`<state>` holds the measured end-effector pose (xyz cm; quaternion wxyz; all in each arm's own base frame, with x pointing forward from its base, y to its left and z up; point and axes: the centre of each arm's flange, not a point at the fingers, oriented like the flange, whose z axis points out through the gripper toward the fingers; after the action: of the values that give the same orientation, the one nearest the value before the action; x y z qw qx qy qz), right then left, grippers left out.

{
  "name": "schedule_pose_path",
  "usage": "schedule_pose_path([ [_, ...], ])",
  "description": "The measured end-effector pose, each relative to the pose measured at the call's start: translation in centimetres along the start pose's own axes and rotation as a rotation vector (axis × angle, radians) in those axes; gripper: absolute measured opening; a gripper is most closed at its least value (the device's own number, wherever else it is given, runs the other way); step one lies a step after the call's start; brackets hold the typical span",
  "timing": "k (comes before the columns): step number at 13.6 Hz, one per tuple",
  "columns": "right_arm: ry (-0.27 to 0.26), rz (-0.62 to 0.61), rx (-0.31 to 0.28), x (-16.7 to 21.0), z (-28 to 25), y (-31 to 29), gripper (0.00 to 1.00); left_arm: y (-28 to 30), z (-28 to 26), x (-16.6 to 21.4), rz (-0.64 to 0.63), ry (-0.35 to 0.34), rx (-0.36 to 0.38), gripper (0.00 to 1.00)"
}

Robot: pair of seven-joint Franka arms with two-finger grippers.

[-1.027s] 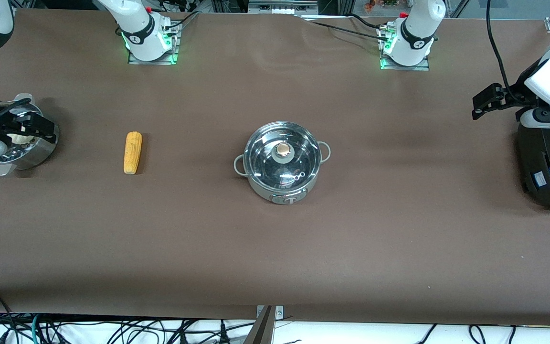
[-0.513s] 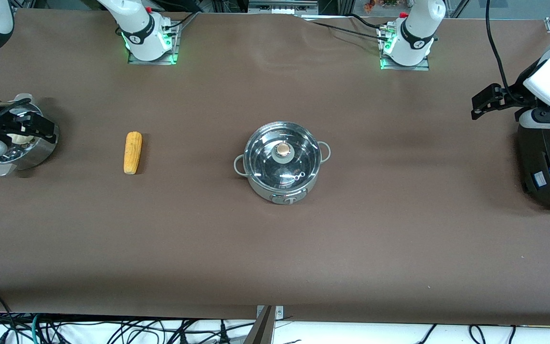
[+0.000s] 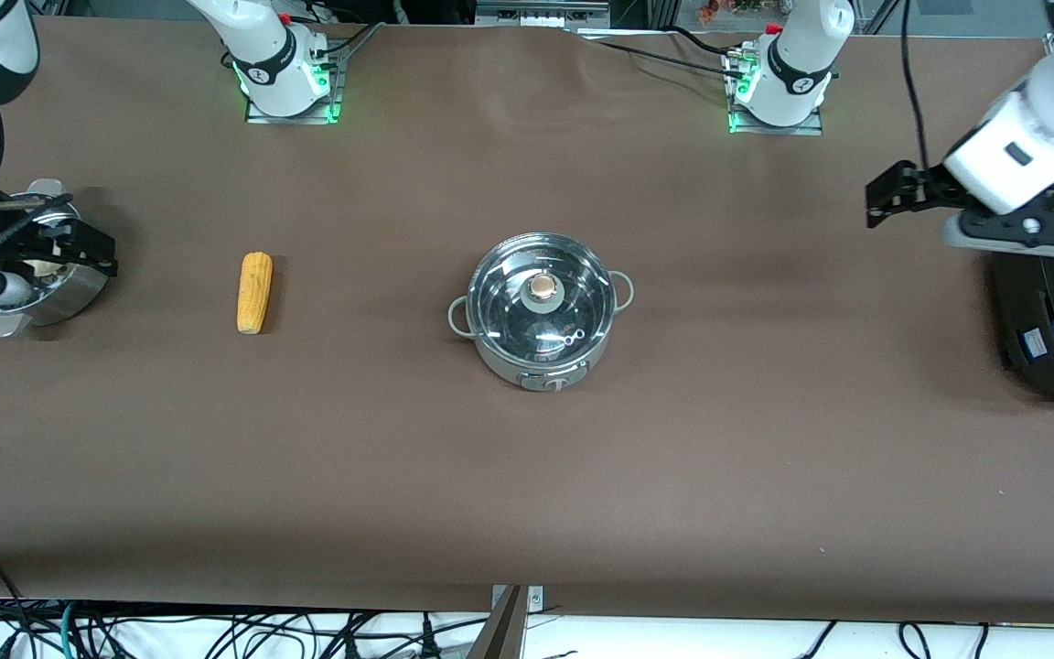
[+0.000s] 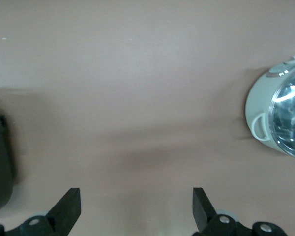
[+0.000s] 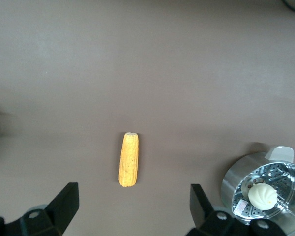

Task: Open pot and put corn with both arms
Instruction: 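Reach the left gripper to the lid knob while the right gripper reaches the corn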

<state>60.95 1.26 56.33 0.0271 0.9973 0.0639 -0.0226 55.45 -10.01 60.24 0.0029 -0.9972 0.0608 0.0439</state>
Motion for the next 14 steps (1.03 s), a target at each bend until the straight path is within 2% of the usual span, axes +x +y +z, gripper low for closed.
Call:
schedule_pose_path([
  [3,-0.063,-0.009,0.011,1.2,3.7,-0.4,1.0,5.3,2.0,0.8,0.003,-0.035,-0.023,1.0],
  [7,-0.127,-0.01,0.023,1.8,7.5,-0.7,1.0,15.6,4.6,2.9,-0.091,-0.049,-0.027,1.0],
  [11,-0.148,-0.006,0.067,2.2,11.7,-1.4,1.0,27.8,9.7,4.8,-0.205,-0.028,-0.06,1.0],
  [14,-0.144,-0.006,0.074,2.2,17.1,-1.8,1.0,34.0,15.1,5.0,-0.2,-0.023,-0.079,1.0],
])
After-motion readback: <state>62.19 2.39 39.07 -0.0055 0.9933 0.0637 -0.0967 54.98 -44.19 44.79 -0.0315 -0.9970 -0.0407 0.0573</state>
